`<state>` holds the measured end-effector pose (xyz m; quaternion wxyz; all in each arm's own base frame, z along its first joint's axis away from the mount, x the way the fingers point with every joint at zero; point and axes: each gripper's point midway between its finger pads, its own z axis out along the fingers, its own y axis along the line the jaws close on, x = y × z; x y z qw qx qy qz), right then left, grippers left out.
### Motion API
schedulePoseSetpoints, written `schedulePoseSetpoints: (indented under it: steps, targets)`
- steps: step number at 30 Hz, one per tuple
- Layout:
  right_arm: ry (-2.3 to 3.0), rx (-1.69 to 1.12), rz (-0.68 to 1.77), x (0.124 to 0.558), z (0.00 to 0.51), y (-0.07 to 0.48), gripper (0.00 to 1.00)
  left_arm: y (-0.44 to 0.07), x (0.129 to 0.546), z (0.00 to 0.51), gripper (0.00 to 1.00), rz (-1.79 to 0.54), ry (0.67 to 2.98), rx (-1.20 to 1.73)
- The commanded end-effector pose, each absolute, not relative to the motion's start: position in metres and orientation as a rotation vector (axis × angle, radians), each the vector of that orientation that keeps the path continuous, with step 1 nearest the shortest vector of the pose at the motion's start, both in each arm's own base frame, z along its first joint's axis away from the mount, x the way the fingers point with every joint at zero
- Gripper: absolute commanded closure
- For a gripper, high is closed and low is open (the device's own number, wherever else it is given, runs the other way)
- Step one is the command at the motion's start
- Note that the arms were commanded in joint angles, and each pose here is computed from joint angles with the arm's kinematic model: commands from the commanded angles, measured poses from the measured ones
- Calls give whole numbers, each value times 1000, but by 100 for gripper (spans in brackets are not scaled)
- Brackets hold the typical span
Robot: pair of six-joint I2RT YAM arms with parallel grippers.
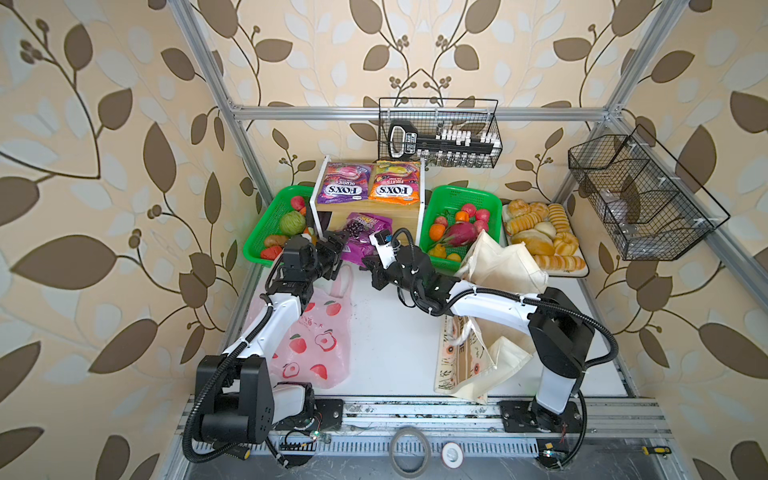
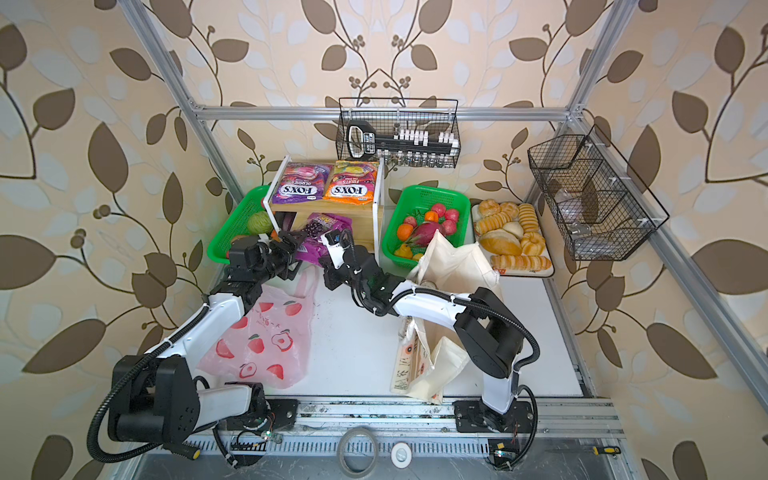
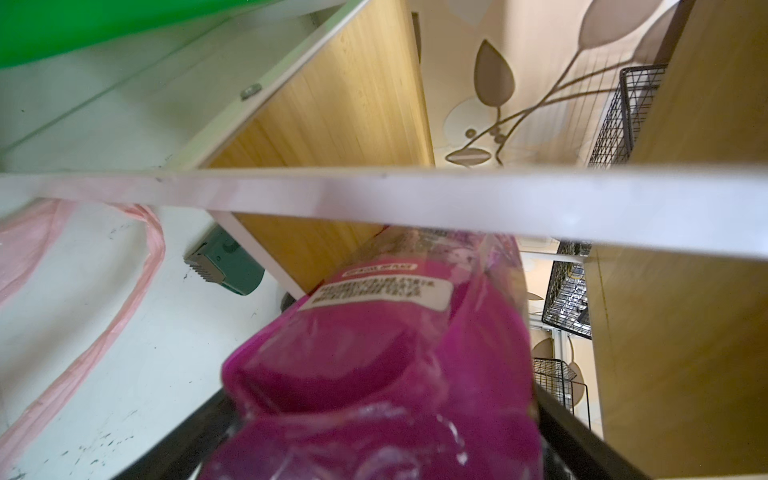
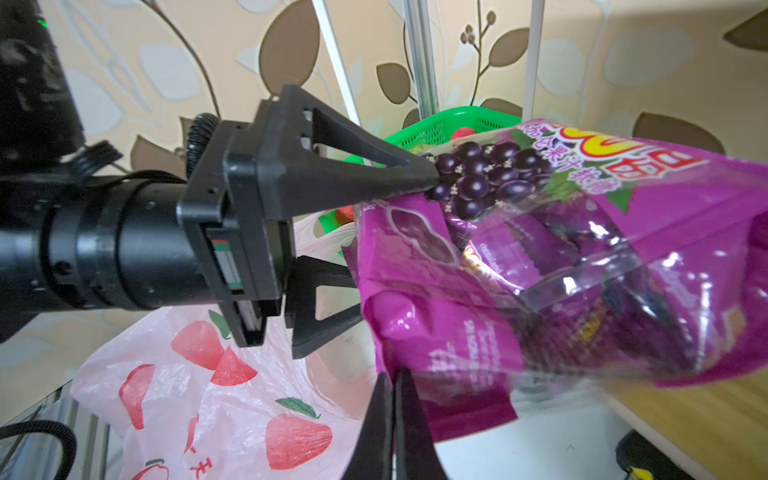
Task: Place the mixed food into the grocery bags and tie them
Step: 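Pull the grape candy bag out toward the left gripper while the left gripper grasps it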
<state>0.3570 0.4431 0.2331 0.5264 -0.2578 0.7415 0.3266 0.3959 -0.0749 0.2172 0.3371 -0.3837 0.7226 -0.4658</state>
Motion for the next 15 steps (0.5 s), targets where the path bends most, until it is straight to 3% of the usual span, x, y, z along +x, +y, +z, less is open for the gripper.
schedulePoseSetpoints:
  steps: [1, 7, 10, 15]
  targets:
    - [1653, -656, 888, 346, 278, 457, 100, -76, 401, 227, 4, -1231, 1829, -983]
    - [1649, -721, 927, 337, 277, 469, 100, -75, 399, 227, 20, -1248, 1803, -1001]
    - [1650, -737, 928, 335, 278, 471, 100, -71, 394, 231, 34, -1238, 1786, -1015]
    - [1657, -776, 899, 331, 281, 472, 97, -61, 380, 237, 68, -1189, 1744, -1053]
